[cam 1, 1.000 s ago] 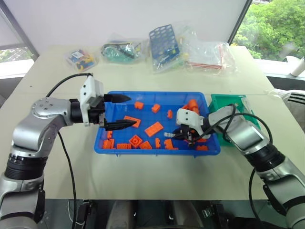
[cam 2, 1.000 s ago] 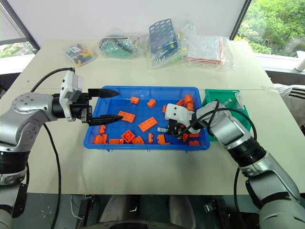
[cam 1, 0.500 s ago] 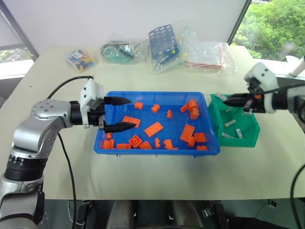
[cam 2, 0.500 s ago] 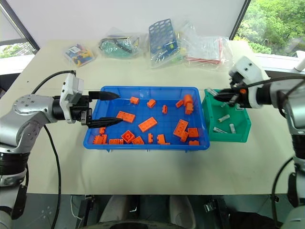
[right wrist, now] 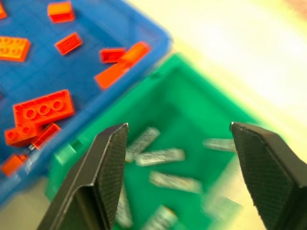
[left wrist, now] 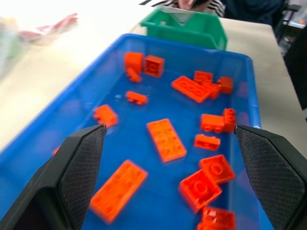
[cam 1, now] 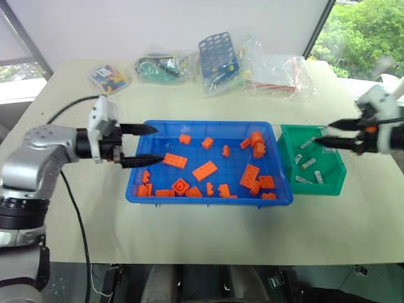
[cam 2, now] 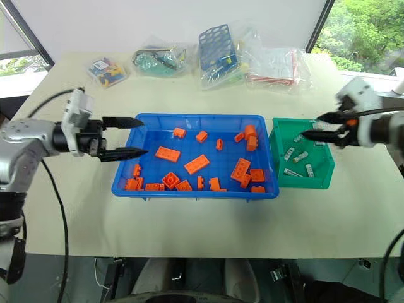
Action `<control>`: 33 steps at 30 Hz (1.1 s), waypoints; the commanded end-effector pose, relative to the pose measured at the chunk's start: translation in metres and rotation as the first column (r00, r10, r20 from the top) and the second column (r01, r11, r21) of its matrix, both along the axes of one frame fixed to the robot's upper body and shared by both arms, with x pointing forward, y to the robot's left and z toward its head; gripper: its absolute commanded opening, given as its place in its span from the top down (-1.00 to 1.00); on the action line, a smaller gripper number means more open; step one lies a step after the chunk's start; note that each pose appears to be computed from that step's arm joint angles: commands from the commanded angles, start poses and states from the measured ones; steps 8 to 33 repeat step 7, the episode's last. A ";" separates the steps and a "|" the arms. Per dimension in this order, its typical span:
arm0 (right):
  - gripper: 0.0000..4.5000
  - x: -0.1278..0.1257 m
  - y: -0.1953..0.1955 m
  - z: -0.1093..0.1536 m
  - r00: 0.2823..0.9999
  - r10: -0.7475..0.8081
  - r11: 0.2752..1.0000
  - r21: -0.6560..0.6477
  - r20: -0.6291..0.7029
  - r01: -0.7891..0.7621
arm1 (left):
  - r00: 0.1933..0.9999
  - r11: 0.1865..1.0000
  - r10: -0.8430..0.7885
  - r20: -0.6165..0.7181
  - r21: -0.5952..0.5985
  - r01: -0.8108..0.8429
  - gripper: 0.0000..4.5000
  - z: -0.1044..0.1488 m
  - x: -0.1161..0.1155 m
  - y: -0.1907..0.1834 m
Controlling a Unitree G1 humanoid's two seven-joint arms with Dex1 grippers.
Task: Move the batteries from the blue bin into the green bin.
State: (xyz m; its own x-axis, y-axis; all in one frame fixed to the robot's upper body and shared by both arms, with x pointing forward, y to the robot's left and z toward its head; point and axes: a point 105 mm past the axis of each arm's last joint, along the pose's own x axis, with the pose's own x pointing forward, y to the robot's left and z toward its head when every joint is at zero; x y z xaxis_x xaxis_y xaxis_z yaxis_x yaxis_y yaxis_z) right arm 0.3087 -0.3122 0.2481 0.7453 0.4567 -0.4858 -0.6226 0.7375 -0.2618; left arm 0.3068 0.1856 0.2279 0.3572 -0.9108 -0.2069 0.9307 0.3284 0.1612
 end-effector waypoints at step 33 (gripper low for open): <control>-0.59 -0.029 -0.040 -0.010 0.991 0.114 0.993 -0.022 -0.069 -0.116 | 0.999 0.999 0.043 0.030 0.009 -0.043 -1.00 0.036 -0.004 0.043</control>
